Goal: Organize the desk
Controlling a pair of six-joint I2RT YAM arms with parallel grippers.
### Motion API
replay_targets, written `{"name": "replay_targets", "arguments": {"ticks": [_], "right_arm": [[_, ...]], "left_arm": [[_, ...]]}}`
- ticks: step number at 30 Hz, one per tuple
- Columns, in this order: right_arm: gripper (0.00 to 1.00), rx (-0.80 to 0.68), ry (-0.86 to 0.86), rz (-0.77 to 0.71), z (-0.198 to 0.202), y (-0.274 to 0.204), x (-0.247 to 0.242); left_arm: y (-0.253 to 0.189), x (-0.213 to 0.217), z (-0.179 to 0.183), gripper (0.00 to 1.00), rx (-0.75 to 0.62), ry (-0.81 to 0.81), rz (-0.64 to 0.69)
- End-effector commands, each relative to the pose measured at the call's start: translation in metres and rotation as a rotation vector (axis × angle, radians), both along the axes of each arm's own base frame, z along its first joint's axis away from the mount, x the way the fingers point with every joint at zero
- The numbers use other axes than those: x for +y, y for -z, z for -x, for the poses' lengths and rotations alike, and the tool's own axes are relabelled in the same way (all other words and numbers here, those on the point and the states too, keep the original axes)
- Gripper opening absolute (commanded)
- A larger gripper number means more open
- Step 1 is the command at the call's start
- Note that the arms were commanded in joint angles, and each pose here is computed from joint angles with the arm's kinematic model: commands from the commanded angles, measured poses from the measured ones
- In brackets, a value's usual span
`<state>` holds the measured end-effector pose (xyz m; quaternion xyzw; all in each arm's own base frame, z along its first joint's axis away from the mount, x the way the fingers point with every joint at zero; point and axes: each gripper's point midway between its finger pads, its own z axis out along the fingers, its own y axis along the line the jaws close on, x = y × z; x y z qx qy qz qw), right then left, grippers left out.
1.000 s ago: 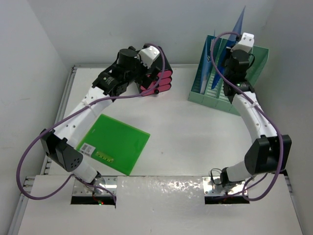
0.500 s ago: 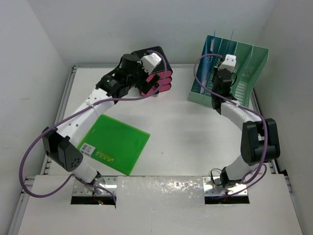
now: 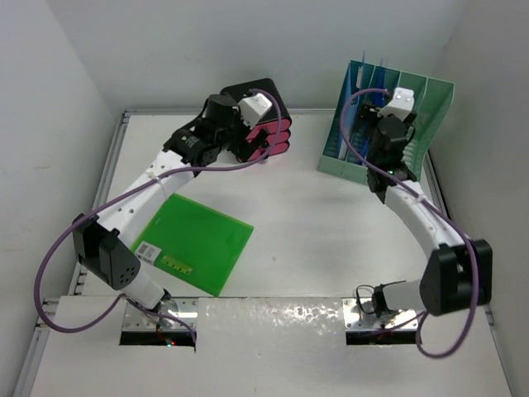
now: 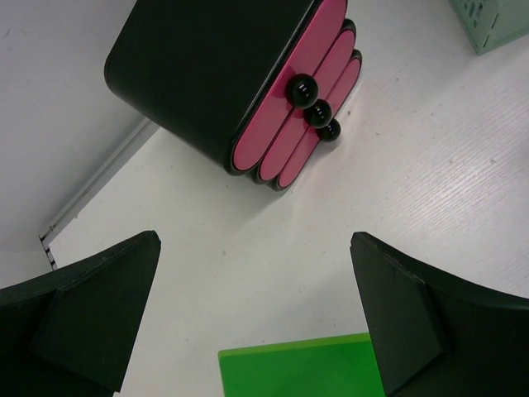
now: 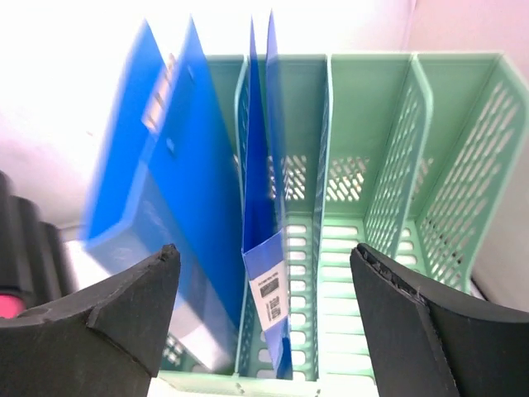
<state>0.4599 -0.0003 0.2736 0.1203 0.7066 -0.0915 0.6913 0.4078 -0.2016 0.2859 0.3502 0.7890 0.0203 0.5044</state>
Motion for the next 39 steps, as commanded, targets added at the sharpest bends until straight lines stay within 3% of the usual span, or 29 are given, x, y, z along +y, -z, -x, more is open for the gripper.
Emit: {"name": "replay_targets", "arguments": {"ticks": [1, 5, 8, 12, 13, 17, 21, 24, 25, 26, 28, 29, 30, 33, 39], "right_arm": [[0.81, -0.089, -0.044, -0.035, 0.024, -0.067, 0.009], [0.79, -0.047, -0.151, -0.052, 0.054, -0.084, 0.045], [0.79, 0.046, -0.317, -0.048, 0.076, -0.060, 0.098], [0.78, 0.241, -0.610, -0.185, 0.110, 0.025, 0.176], [0.78, 0.217, -0.659, -0.199, 0.112, 0.028, 0.191], [0.77, 0.406, -0.844, -0.095, 0.143, 0.104, 0.257], [0.75, 0.596, -0.990, -0.224, 0.183, 0.154, 0.314], [0.71, 0.585, -1.111, -0.281, 0.222, 0.165, 0.351], [0.70, 0.479, -1.143, -0.267, 0.224, 0.152, 0.363], [0.70, 0.421, -1.246, -0.093, 0.251, 0.157, 0.375], [0.69, 0.334, -1.319, 0.153, 0.268, 0.160, 0.384], [0.70, 0.271, -1.419, 0.355, 0.287, 0.168, 0.390], [0.69, 0.235, -1.480, 0.446, 0.296, 0.173, 0.394], [0.63, 0.161, -1.616, 0.619, 0.317, 0.194, 0.399], [0.64, -0.066, -1.731, 0.962, 0.348, 0.217, 0.407]], "left_arm": [[-0.028, 0.011, 0.000, 1.00, -0.067, -0.031, 0.034], [-0.031, 0.029, 0.001, 0.99, -0.037, -0.044, 0.073], [-0.026, 0.066, -0.005, 1.00, -0.016, -0.113, 0.103], [-0.005, 0.122, -0.005, 1.00, 0.036, -0.217, 0.101], [0.002, 0.128, -0.002, 1.00, 0.057, -0.227, 0.084], [0.038, 0.154, 0.013, 0.99, 0.130, -0.270, -0.030], [0.065, 0.170, 0.022, 1.00, 0.173, -0.322, -0.078], [0.077, 0.178, 0.025, 1.00, 0.164, -0.363, -0.098], [0.080, 0.179, 0.026, 1.00, 0.165, -0.366, -0.099], [0.083, 0.180, 0.030, 1.00, 0.166, -0.370, -0.100], [0.082, 0.179, 0.034, 1.00, 0.160, -0.365, -0.086], [0.085, 0.177, 0.037, 1.00, 0.171, -0.358, -0.077], [0.085, 0.176, 0.040, 1.00, 0.173, -0.354, -0.070], [0.078, 0.176, 0.049, 1.00, 0.153, -0.354, -0.051], [0.079, 0.180, 0.062, 1.00, 0.150, -0.365, -0.050]]}}
